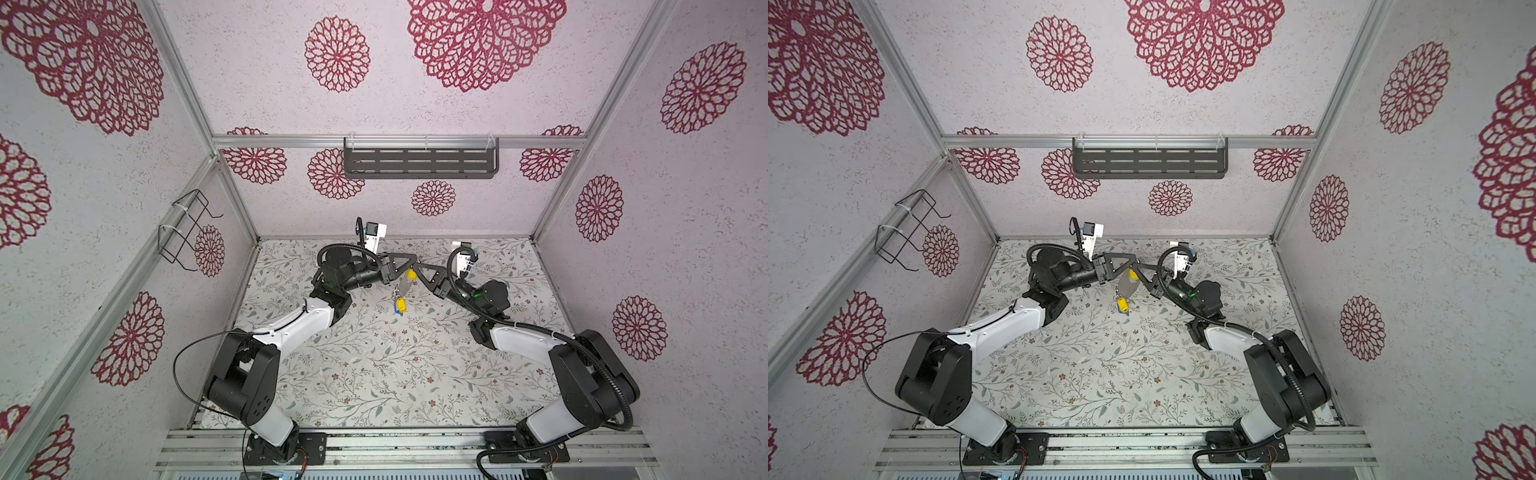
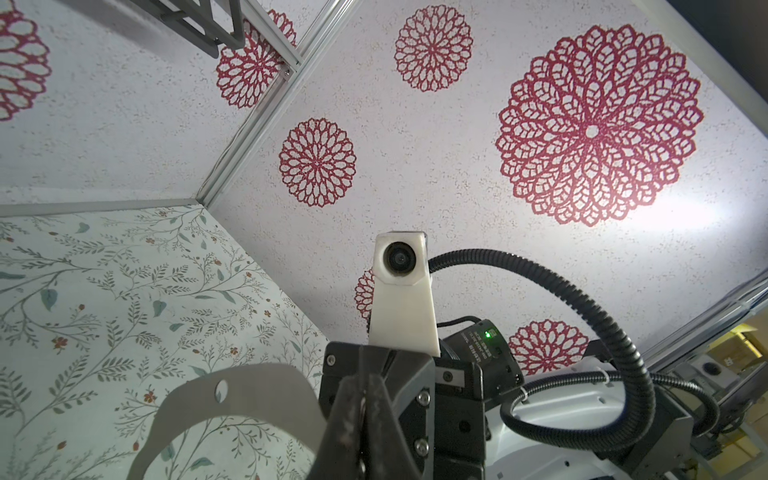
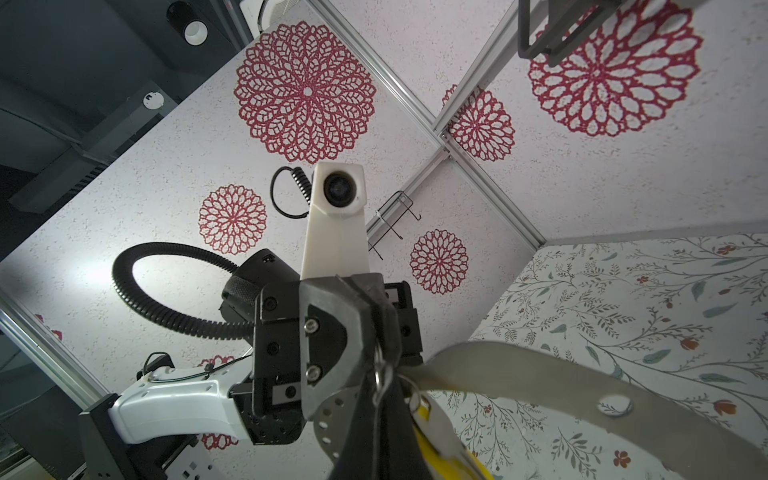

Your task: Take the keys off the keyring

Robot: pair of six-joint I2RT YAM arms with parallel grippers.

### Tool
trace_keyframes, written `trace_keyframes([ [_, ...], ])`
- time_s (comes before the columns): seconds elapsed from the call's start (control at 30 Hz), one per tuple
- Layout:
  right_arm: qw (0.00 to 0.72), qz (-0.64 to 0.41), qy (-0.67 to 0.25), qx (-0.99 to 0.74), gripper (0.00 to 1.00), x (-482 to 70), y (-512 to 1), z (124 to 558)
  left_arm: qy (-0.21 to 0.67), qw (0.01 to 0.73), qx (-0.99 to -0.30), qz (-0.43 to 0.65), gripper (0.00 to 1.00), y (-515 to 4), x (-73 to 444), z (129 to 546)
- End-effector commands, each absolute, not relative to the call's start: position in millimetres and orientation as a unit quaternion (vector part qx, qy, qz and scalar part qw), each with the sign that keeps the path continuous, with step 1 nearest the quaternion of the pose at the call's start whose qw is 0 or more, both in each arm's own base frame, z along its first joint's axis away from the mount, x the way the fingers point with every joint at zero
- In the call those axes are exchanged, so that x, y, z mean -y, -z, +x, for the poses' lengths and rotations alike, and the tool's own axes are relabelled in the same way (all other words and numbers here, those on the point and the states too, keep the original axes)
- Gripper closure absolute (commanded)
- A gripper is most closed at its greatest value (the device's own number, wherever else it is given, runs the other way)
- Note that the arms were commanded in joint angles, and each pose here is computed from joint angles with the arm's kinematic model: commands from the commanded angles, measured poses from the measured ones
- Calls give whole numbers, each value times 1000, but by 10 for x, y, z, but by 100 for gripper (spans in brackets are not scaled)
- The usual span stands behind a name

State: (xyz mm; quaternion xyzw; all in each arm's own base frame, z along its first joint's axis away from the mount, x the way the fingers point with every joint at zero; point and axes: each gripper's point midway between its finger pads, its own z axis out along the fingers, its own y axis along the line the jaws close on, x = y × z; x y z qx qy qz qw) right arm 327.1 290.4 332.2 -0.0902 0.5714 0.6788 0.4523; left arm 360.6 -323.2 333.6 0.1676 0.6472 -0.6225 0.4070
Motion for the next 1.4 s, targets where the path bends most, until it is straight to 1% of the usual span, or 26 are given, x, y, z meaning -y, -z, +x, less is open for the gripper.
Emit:
trace_keyframes([
  [0.0, 497, -136, -679, -522, 100, -2869, -3756, 3112, 629, 401, -639, 189, 98, -3380, 3311, 3538],
  [0.03, 497, -137, -678, -524, 100, -2872, -3748, 3114, 627, 400, -640, 191, 100, -3380, 3316, 3529],
  [0.17, 498, -137, -668, -535, 100, -2867, -3699, 3122, 609, 406, -651, 200, 100, -3400, 3273, 3526],
  [0.2, 497, -138, -664, -541, 98, -2865, -3672, 3120, 603, 407, -655, 205, 100, -3407, 3264, 3513],
  [0.27, 495, -140, -647, -563, 78, -2833, -3581, 3140, 579, 413, -668, 218, 100, -3428, 3226, 3504],
  [0.3, 494, -140, -637, -575, 72, -2803, -3528, 3153, 568, 412, -675, 226, 100, -3425, 3220, 3490],
  [0.33, 492, -141, -622, -592, 68, -2761, -3447, 3166, 551, 412, -686, 238, 100, -3425, 3204, 3476],
  [0.4, 489, -150, -591, -624, 65, -2671, -3309, 3177, 516, 407, -706, 265, 100, -3418, 3173, 3432],
  [0.5, 478, -175, -533, -676, 65, -2550, -3094, 3177, 469, 377, -737, 308, 100, -3322, 3128, 3332],
  [0.57, 464, -202, -499, -704, 68, -2522, -2979, 3138, 443, 353, -753, 334, 100, -3270, 3101, 3269],
  [0.63, 449, -222, -489, -714, 72, -2534, -2937, 3092, 432, 325, -763, 353, 100, -3220, 3093, 3205],
  [0.77, 438, -245, -522, -689, 82, -2614, -3076, 3006, 440, 270, -769, 377, 100, -3149, 3152, 3080],
  [0.97, 433, -254, -574, -647, 84, -2696, -3300, 2951, 447, 251, -764, 391, 100, -3100, 3257, 3000],
  [1.17, 413, -259, -608, -626, 84, -2743, -3342, 2866, 458, 250, -756, 395, 100, -3145, 3295, 2988],
  [1.37, 405, -262, -614, -625, 84, -2763, -3308, 2818, 459, 252, -755, 394, 100, -3177, 3304, 3003],
])
